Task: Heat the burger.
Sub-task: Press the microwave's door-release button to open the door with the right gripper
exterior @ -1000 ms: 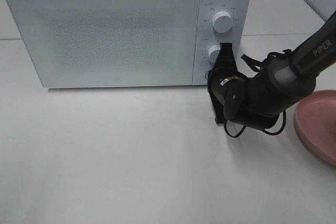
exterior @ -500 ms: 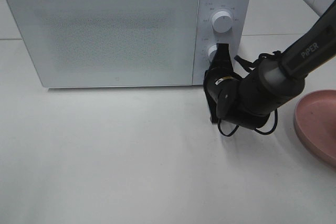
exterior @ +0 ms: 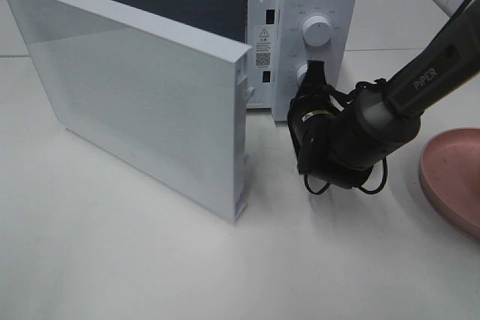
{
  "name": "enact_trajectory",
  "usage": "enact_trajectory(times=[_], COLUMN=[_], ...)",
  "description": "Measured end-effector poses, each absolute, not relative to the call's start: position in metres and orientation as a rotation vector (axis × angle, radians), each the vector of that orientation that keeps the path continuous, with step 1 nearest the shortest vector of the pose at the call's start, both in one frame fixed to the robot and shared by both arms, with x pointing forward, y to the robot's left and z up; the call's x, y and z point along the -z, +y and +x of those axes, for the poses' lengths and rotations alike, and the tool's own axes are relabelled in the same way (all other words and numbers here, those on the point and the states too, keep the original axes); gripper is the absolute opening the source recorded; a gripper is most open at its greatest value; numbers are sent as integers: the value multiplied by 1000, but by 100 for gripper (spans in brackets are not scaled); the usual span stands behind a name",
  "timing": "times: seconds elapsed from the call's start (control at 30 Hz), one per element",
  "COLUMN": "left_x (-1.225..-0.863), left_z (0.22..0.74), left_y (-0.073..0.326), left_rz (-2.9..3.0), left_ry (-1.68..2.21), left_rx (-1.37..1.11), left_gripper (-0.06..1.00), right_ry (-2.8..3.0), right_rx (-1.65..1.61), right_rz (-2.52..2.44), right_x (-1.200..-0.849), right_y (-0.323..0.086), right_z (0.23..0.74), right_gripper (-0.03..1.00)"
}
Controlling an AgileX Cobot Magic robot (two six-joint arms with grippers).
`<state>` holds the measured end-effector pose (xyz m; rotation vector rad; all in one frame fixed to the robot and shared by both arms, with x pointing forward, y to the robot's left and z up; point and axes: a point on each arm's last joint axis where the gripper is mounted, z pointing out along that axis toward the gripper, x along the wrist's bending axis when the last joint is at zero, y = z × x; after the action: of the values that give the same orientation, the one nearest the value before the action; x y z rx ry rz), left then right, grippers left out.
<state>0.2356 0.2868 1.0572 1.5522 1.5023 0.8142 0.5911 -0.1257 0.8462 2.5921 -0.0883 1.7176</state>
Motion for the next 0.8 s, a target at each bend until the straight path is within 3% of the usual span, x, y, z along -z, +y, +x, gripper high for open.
enact_trajectory(times=[0.8], left_x=[-1057], left_z=[236], left_y=[287], left_rz=[1552], left_ry=[1502], left_rx=[-814], left_gripper=[97], right_ry=[118], right_rx=[-1601], right_rz=[2678], right_x=[-867], right_y=[-134], right_z=[580], right_gripper=[1])
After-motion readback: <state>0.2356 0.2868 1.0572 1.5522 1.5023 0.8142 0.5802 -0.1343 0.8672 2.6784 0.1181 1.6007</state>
